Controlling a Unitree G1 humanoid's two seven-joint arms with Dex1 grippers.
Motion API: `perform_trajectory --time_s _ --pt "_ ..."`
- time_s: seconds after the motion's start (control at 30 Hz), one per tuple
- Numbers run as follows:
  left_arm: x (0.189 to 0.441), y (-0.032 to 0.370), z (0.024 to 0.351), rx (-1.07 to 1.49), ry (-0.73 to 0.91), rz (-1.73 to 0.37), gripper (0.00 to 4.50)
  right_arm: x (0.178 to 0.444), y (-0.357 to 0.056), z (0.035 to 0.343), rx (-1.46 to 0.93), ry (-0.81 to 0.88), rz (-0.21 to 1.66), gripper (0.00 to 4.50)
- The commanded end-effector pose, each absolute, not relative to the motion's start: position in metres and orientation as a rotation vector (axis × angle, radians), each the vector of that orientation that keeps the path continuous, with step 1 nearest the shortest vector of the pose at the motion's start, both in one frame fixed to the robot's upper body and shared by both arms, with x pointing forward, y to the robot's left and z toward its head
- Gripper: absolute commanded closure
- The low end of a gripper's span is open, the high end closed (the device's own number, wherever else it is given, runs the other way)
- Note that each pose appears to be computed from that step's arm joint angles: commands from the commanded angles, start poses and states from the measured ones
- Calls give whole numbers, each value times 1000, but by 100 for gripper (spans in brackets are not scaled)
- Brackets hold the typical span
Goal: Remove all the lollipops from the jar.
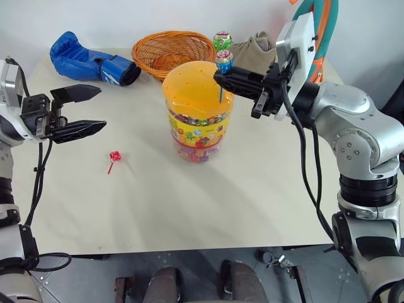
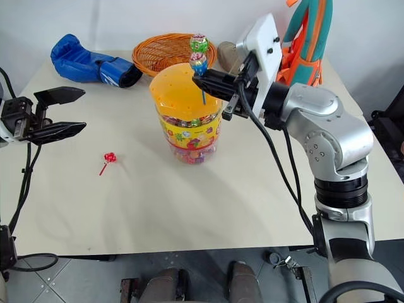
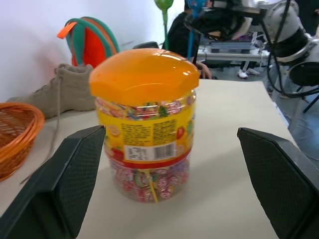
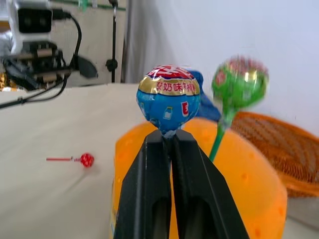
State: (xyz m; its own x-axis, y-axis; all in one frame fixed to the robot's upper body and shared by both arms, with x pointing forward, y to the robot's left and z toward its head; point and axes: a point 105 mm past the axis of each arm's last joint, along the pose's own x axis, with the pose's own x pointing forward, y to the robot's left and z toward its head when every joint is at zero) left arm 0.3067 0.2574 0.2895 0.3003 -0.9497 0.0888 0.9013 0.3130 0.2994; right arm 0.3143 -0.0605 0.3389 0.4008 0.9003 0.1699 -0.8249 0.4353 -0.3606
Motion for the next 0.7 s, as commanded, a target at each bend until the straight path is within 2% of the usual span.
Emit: perform_trajectory --time_s 0.03,0.17,0.33,0.47,0.57,0.7 --pt "285 251 296 257 -305 -1386 0 303 -67 371 -241 -503 1099 448" --pt "279 246 289 229 -305 -1428 0 297 -79 389 -238 -537 1068 448" --pt "267 240 284 209 -306 -1477 0 292 -108 385 -303 -452 1003 448" --pt "255 232 272 195 -259 -1533 0 287 -140 357 -351 -259 950 448" --pt "248 224 262 198 -229 -1574 0 284 -164 315 -343 -38 908 448" --pt "240 216 258 197 -220 -1622 0 276 -184 267 -308 140 865 448"
